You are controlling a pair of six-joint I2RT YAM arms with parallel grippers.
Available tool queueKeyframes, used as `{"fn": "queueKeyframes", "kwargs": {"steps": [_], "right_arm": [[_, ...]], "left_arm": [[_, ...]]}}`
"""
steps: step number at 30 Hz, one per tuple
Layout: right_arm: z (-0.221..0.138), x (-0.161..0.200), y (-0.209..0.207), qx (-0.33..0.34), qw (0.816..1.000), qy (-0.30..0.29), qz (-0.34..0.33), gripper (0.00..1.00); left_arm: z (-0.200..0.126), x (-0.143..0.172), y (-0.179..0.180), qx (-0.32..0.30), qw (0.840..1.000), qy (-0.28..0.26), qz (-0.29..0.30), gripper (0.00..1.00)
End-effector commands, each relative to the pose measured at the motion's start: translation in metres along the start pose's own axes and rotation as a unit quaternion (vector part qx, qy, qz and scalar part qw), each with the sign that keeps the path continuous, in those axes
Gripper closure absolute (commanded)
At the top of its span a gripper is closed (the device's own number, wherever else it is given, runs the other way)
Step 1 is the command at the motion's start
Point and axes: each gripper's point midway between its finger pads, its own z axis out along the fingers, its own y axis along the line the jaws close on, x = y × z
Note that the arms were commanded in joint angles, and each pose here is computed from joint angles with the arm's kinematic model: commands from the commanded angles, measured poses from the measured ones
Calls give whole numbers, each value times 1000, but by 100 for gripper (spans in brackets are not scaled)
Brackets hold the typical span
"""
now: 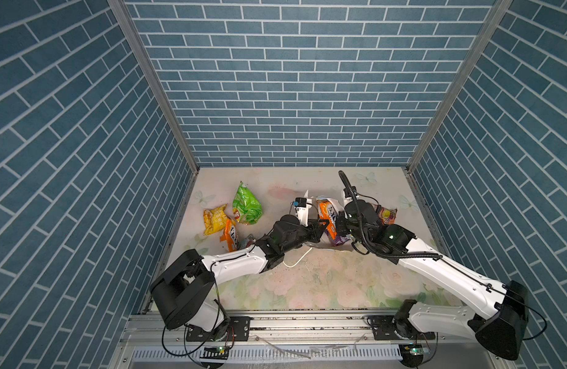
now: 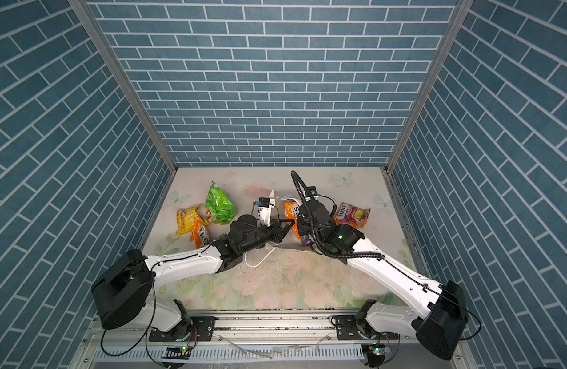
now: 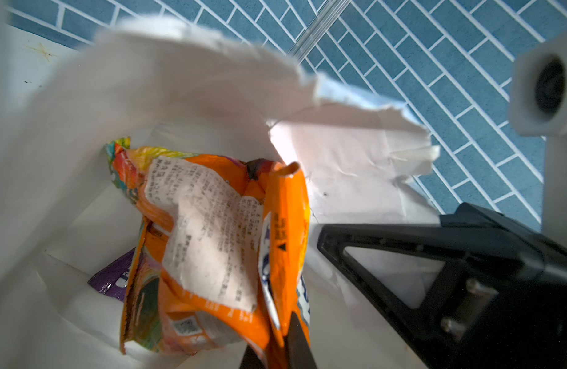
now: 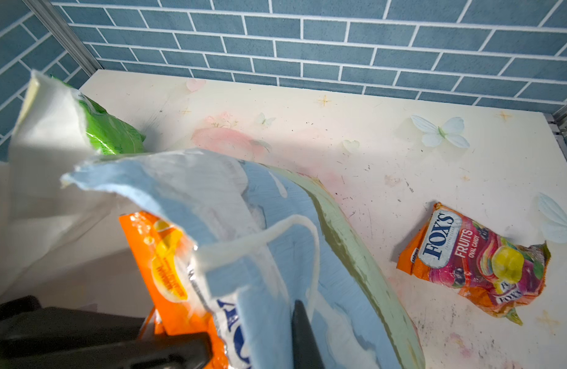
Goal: Take the snacks out of the paper bag
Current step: Pick up the snack from the paper bag.
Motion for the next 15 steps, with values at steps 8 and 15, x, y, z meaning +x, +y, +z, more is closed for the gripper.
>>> {"fn": "queueKeyframes", "kwargs": {"steps": [8,15], "right_arm": [[-1,5,-9,24,1000,15,-1,100],[-1,4,-9,24,1000,13,-1,100]], "left_arm": [[-14,-33,-21,34,998,-57,13,100],[-16,-35,-22,34,998,-59,13,100]]}}
